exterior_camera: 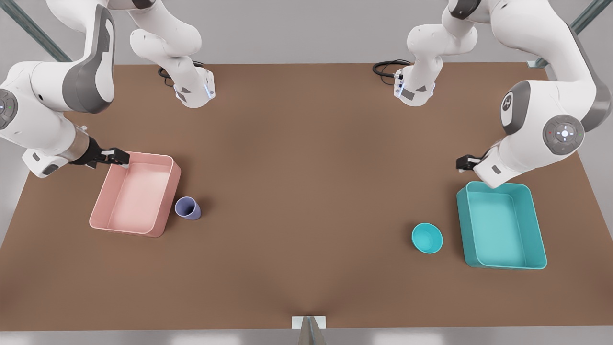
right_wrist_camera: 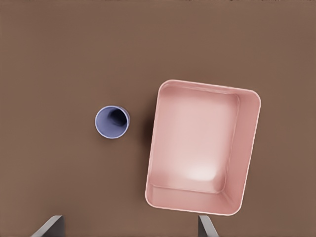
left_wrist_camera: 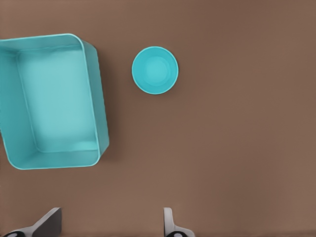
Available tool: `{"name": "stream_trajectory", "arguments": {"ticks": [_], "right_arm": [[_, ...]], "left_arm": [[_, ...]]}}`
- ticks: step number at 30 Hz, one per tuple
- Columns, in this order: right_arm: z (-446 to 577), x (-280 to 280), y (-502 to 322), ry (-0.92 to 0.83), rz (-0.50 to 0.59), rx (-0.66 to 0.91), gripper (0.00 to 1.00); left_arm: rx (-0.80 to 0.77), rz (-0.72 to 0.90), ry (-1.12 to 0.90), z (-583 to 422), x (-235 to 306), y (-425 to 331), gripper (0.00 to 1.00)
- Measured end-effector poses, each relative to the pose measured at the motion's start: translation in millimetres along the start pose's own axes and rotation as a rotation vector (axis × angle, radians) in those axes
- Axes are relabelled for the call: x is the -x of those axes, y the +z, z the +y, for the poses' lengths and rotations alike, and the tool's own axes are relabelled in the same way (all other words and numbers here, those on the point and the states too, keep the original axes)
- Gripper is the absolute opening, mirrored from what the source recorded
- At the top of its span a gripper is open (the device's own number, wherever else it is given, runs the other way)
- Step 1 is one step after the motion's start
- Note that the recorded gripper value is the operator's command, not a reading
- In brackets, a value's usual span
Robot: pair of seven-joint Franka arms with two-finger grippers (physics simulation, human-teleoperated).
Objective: Put the bowls and cups in different boxes
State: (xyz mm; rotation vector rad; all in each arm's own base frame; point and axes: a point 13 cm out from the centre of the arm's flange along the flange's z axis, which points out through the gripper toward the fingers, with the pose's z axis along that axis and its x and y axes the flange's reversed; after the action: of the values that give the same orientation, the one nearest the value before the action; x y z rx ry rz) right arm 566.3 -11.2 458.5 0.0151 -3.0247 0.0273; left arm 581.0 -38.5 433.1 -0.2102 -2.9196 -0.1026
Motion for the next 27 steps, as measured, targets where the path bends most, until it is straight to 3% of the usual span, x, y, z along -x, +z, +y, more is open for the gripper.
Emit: {"name": "stream_trajectory", "arguments": {"ticks": [4,8,12,19,26,27], "right_arm": [[8,14,20,-0.021,0.022,-0.007,1.0],[131,79,128,-0.2,0.094,-0.033,1.0],[163,112,210,-0.236,0.087,-0.036,1.0],[145,87,256,-0.211,0.074,-0.018,1.0],[135,61,285,-0.202,0.033,-0.012,1.0],[135,64,291,-0.2,0.027,-0.014,1.0]], "left_arm": [[0.005,0.072,0.039,-14,25,49,1.0],[0.062,0.147,0.134,-68,89,179,1.0],[0.136,0.104,0.156,-75,121,257,1.0],[0.181,-0.066,0.16,-92,166,289,1.0],[0.192,-0.07,0.145,-92,171,343,1.0],[0.19,-0.071,0.142,-92,172,348,0.88]]}}
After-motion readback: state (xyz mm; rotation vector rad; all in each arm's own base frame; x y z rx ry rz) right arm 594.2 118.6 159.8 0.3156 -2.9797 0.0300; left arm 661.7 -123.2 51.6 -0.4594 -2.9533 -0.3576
